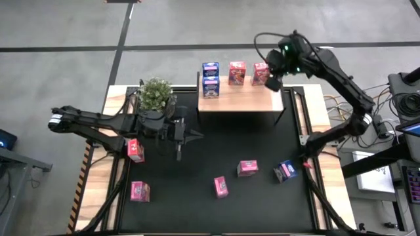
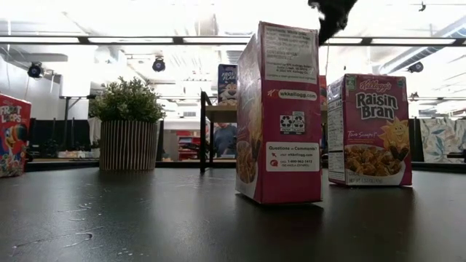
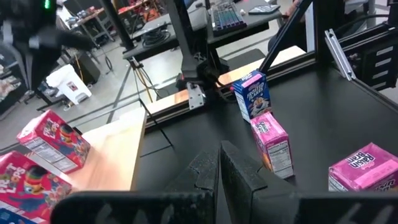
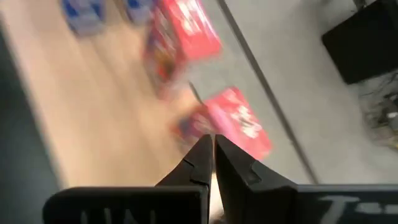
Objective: Stack cereal on shelf
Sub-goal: Adjust the red cereal box on the shelf and align it with the other red cereal box on the shelf
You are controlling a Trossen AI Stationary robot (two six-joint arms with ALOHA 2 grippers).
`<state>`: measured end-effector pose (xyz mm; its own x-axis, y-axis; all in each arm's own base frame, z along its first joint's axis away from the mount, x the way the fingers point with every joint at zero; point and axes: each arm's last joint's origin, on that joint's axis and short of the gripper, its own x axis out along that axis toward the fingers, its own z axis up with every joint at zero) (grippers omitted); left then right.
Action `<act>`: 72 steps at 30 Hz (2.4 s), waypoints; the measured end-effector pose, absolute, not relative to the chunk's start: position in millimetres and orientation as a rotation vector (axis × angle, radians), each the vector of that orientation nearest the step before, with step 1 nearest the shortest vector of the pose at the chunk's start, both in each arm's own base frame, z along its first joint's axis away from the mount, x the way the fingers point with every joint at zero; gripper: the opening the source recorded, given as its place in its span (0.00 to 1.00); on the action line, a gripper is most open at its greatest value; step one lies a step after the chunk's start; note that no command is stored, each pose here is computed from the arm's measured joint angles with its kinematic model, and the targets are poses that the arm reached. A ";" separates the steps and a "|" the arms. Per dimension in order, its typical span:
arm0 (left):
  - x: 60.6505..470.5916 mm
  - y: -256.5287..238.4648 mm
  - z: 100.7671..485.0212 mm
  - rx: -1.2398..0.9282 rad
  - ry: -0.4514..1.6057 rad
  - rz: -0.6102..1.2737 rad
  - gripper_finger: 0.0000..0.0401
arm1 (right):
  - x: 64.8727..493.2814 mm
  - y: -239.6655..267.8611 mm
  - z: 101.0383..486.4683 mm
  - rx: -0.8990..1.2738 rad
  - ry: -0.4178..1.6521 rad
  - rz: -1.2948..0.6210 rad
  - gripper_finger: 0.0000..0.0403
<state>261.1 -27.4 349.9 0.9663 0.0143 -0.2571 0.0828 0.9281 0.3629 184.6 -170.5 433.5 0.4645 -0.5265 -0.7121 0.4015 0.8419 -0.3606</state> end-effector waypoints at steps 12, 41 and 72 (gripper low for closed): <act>249.9 -25.8 355.4 0.390 0.265 -0.035 0.00 | 177.1 -232.2 410.9 -0.133 0.936 -0.405 0.10; 247.2 -24.9 355.9 0.442 0.273 -0.040 0.00 | 178.5 -259.2 391.0 -0.066 1.010 -0.443 0.60; 247.1 -24.9 355.5 0.439 0.277 -0.041 0.00 | 184.0 -248.2 385.7 0.034 0.997 -0.316 0.32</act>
